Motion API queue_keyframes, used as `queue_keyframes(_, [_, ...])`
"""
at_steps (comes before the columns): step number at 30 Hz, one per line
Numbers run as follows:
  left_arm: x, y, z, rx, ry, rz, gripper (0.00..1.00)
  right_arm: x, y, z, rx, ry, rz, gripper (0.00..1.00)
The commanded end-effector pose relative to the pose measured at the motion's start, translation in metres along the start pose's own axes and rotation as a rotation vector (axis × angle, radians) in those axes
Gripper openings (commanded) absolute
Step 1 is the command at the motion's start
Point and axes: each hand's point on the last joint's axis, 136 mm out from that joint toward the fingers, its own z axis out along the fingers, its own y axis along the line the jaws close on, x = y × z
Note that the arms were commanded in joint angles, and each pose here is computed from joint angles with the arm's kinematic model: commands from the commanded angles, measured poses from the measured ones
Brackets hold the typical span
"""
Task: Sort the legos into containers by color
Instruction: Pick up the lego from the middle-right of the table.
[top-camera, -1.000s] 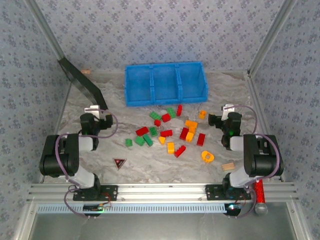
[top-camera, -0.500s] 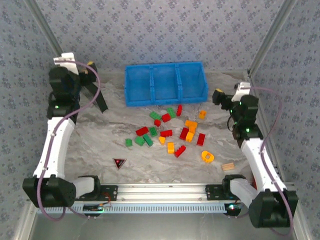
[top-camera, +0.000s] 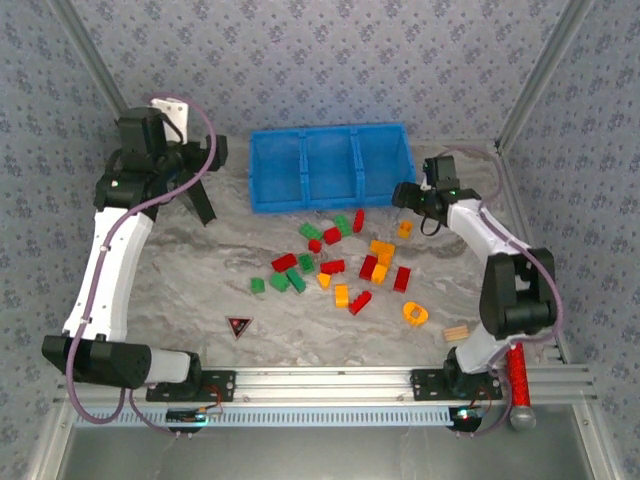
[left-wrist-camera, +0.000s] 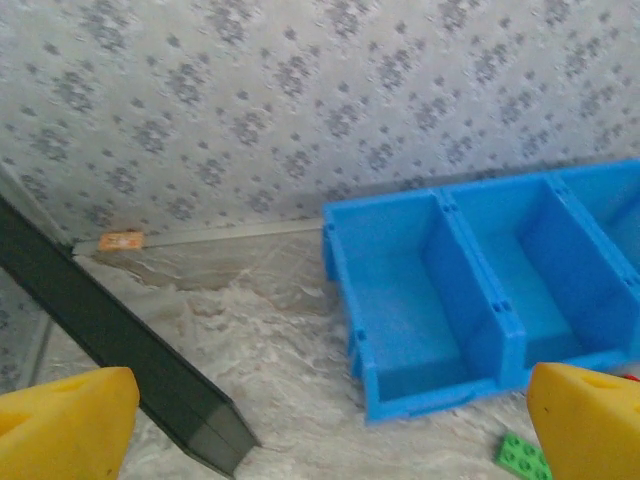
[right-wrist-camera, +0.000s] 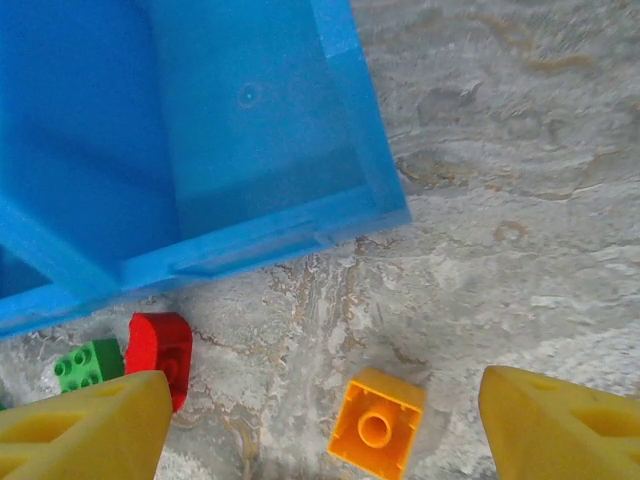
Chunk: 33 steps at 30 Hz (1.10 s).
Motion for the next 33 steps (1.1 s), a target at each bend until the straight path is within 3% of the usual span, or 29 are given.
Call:
queue_keyframes(1, [-0.003, -0.017, -0.014, 0.075, 0.023, 0.001, 1.0, 0.006, -0.003, 0.018, 0.064, 0.06, 0.047, 0.81])
queue_keyframes(15, [0.021, -0.04, -0.025, 0.128, 0.095, 0.009, 1.0, 0.044, -0.03, 0.062, 0.211, 0.191, 0.071, 0.72])
queue_keyframes(22, [0.027, -0.041, -0.027, 0.129, 0.105, 0.001, 1.0, 0.059, -0.029, 0.072, 0.199, 0.242, 0.071, 0.61])
queue_keyframes(33, [0.04, -0.031, -0.035, 0.086, 0.124, 0.039, 1.0, 0.07, -0.026, 0.064, 0.184, 0.291, 0.07, 0.35])
